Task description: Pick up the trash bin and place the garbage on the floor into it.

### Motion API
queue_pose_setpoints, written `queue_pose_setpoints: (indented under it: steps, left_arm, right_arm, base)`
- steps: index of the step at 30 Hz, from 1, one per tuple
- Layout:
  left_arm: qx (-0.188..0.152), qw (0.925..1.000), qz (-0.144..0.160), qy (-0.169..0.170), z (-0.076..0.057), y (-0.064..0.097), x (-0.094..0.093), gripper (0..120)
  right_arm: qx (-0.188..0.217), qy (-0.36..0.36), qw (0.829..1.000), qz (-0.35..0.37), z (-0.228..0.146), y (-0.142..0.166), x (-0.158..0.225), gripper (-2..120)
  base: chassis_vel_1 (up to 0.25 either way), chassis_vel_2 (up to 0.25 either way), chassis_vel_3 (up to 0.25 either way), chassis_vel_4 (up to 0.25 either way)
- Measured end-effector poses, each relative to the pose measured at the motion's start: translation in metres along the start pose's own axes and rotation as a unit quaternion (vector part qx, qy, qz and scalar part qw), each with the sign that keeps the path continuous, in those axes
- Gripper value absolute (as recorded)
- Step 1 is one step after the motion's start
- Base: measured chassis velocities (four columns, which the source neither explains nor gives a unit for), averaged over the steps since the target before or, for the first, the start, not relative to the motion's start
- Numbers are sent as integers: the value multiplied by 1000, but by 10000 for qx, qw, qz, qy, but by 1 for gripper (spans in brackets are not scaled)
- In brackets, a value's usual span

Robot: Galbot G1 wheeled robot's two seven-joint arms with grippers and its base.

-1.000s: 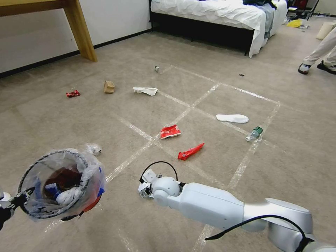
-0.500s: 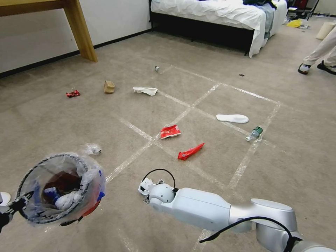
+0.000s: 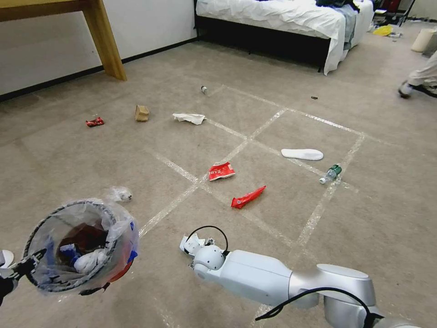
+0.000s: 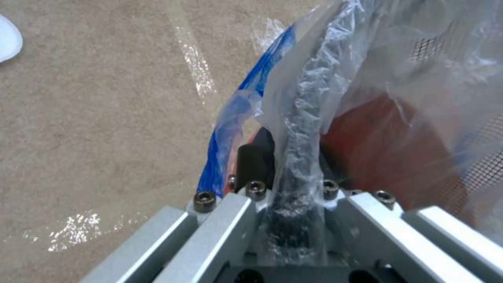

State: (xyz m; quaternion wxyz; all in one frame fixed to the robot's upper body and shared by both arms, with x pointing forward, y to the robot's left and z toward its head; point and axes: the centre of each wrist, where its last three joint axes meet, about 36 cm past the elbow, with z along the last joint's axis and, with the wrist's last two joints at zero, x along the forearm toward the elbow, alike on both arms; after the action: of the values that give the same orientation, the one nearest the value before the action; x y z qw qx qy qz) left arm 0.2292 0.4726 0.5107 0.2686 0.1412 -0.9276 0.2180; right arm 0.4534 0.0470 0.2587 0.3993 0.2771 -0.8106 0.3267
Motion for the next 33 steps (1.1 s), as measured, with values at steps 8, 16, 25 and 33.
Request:
queue_pose_setpoints:
  steps: [8, 16, 25, 33]
  left_arm:
    - [6, 10000, 22, 12, -1, 3, -2, 1]
    - [-5, 10000, 33, 37, 1, 7, -4, 1]
    - [-12, 10000, 34, 52, 2, 10, -4, 1]
    - [-22, 10000, 28, 60, 3, 10, -6, 1]
  right_arm:
    - [-22, -365, 9993, -54, -5, 8, -5, 90]
    - [45, -590, 9982, 14, -3, 11, -16, 79]
    - [97, -727, 9973, 26, 4, 13, -25, 52]
    - [110, -728, 9973, 35, 8, 10, -25, 20]
  base:
    - [0, 0, 0, 0]
    - [0, 0, 0, 0]
    - [0, 0, 0, 0]
    - [0, 0, 0, 0]
